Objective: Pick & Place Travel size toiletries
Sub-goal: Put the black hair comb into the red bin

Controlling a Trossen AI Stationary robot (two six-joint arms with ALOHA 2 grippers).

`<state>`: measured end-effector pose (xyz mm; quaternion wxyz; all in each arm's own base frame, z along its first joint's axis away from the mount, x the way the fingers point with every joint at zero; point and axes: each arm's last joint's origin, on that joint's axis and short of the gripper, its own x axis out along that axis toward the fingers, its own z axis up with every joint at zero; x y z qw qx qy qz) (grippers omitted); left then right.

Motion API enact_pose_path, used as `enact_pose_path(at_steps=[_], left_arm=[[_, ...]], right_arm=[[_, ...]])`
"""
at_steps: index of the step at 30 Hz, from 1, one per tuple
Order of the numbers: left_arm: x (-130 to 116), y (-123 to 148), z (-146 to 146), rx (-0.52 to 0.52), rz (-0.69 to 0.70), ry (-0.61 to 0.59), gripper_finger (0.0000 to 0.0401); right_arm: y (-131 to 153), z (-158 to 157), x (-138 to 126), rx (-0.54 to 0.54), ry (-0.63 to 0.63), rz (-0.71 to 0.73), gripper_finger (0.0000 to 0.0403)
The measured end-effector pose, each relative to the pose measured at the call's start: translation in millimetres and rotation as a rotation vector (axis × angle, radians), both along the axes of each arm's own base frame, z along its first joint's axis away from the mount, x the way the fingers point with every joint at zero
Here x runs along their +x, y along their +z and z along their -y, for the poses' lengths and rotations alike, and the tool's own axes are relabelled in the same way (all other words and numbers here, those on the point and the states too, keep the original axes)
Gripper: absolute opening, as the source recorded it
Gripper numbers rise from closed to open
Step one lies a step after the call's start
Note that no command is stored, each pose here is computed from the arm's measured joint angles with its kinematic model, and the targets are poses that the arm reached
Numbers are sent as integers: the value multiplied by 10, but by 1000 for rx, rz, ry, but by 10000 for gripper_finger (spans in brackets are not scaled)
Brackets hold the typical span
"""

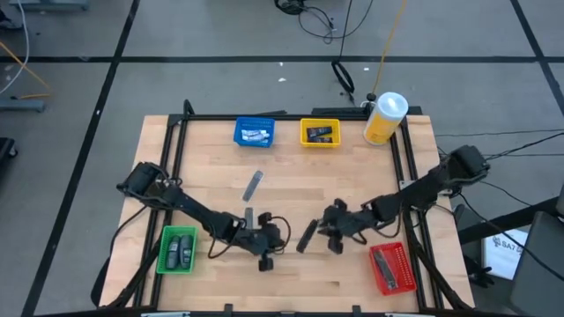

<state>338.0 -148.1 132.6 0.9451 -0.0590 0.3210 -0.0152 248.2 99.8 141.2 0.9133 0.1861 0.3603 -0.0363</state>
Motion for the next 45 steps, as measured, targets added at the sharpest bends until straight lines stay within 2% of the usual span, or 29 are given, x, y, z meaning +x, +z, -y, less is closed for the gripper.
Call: enact_pose_path(at_steps=[5,9,15,22,29,34,38,45], left_arm=[[114,-83,31,-43,94,-71,26],[243,-225,37,-133,157,-151,26],[424,-481,-31,-153,94,-138,26],[464,-506,-166,-122,25,-26,26],[459,-535,-233,-90,-8,16,26],[451,-545,-235,-82,-17,14,26],[448,-548,-225,-79,-17,11,26],[443,-554,-223,-73,-22,1,26]], right_arm=[[-118,302,-135,106,-52,-15,170],[-220,470,-132,164,-44,31,222],[-295,589,-63,175,-10,67,268],[-329,627,-56,213,36,45,278],[-334,654,-57,217,26,37,273],[-317,723,-70,248,34,15,273],[-295,833,-64,268,-6,24,272],[-336,995,-76,358,-27,-18,272]])
